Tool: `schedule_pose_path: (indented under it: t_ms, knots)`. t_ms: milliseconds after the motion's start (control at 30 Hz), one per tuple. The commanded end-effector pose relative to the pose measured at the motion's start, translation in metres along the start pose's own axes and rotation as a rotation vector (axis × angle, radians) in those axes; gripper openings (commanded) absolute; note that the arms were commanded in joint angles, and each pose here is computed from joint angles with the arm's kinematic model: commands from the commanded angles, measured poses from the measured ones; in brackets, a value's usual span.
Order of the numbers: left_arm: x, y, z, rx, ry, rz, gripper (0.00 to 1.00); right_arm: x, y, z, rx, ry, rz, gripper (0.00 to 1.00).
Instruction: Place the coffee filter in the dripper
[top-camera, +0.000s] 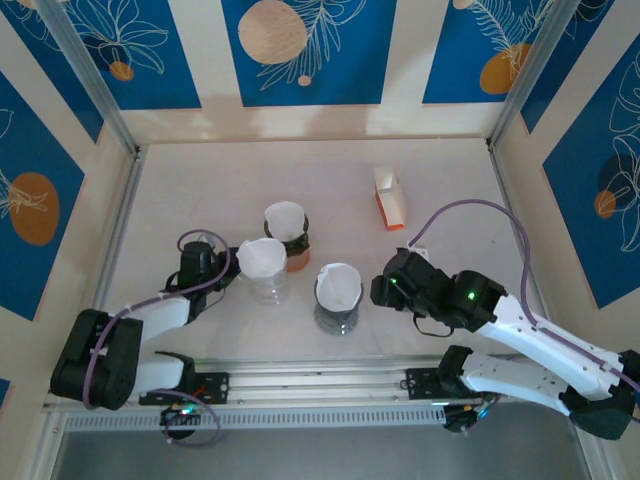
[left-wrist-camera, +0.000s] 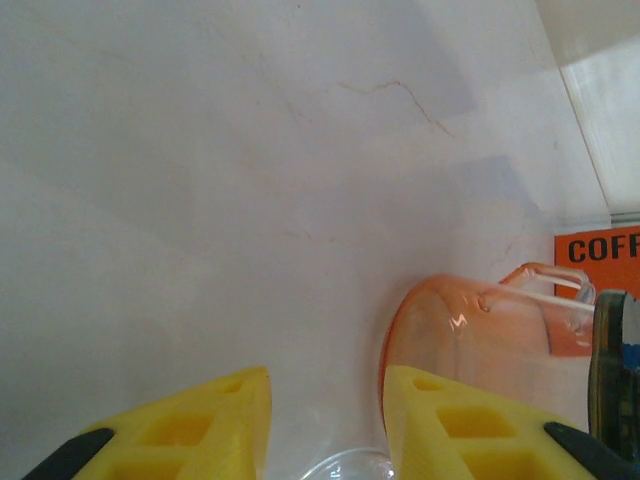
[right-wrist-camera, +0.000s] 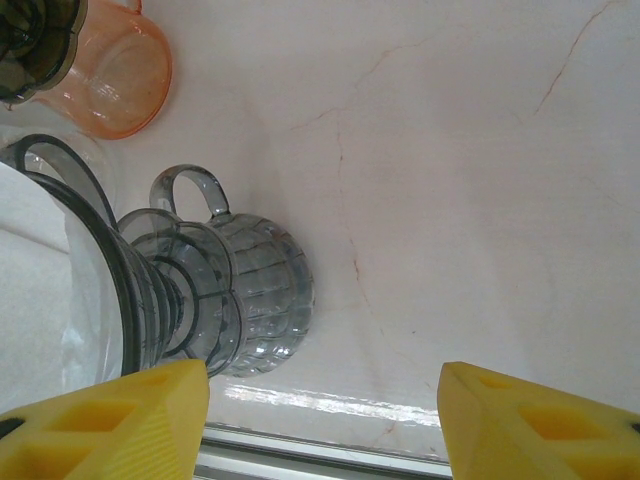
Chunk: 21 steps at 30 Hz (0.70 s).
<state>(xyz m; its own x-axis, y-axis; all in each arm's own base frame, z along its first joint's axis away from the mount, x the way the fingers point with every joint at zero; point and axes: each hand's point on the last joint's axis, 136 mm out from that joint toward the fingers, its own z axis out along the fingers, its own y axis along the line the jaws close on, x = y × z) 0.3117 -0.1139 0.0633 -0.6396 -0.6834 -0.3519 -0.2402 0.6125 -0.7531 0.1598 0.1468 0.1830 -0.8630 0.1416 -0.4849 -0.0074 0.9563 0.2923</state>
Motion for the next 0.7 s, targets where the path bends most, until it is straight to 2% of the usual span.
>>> schedule_pose_path:
  t_ms: [0, 267, 400, 667]
  knots:
    - [0.017, 0.008, -0.002, -0.030, 0.034, -0.003, 0.35, -0.004, 0.003, -0.001, -0.007, -0.008, 0.007, 0.63]
    - [0.019, 0.005, -0.013, -0.037, 0.018, 0.017, 0.36, -0.005, 0.002, -0.002, -0.002, -0.014, 0.013, 0.63]
    - [0.010, 0.008, -0.025, -0.077, -0.031, 0.044, 0.48, -0.007, -0.001, -0.004, 0.009, -0.026, 0.022, 0.63]
    - [-0.009, 0.007, -0.048, -0.140, -0.112, 0.103, 0.63, -0.011, -0.011, -0.005, 0.044, -0.055, 0.041, 0.63]
